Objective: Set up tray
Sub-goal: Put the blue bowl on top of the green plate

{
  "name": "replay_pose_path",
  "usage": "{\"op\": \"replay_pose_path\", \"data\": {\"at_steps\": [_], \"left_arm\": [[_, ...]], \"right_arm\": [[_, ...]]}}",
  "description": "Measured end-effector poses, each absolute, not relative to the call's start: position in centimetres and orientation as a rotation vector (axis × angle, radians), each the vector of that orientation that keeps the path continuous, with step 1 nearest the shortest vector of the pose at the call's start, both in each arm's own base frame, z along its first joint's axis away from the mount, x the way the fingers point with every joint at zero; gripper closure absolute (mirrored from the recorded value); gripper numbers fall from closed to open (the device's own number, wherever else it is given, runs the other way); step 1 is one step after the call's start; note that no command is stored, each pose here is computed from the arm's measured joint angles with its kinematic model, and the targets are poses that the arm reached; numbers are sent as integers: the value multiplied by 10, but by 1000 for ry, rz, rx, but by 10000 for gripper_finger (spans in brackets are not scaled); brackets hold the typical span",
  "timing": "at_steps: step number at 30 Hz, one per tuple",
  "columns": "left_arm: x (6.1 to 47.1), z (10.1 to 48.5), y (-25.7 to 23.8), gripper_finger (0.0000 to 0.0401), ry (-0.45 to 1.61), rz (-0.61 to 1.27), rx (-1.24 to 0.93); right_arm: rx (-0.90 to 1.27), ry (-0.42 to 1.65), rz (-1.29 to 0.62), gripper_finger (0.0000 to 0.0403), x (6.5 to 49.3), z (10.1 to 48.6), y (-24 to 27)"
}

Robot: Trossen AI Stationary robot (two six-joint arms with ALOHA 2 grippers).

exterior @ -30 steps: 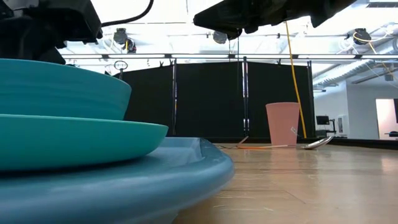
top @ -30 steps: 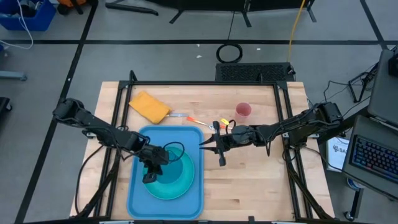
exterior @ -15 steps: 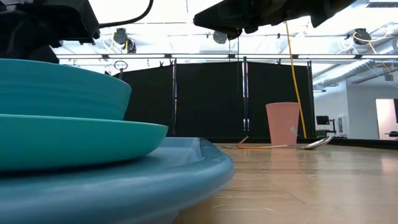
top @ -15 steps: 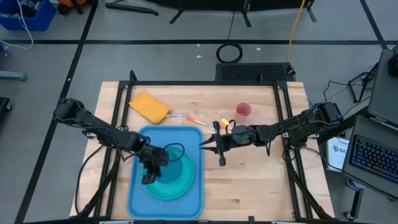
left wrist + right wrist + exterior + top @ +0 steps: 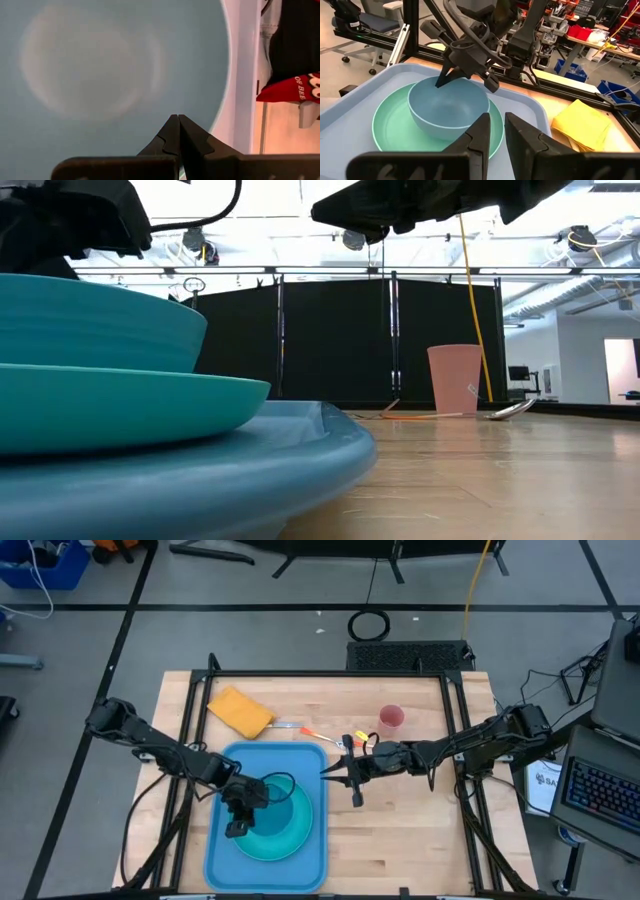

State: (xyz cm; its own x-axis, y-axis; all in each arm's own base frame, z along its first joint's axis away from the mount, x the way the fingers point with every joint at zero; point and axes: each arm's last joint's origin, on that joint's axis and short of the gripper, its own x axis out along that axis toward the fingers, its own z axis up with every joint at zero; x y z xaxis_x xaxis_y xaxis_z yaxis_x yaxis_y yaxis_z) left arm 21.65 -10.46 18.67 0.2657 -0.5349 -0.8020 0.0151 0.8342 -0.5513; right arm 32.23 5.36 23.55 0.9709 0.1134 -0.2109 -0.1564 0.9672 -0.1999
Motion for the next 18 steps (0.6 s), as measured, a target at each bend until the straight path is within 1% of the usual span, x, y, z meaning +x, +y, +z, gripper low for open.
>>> {"op": "replay_pose_path", "data": {"at_steps": [14, 18], "left_arm": [[215, 187, -108, 400, 1266, -423, -494], [216, 187, -106, 398, 1247, -378, -472]], "right_arm": [[-218, 202, 137, 355, 322, 235, 54], [-218, 208, 137, 355, 322, 235, 54]]}}
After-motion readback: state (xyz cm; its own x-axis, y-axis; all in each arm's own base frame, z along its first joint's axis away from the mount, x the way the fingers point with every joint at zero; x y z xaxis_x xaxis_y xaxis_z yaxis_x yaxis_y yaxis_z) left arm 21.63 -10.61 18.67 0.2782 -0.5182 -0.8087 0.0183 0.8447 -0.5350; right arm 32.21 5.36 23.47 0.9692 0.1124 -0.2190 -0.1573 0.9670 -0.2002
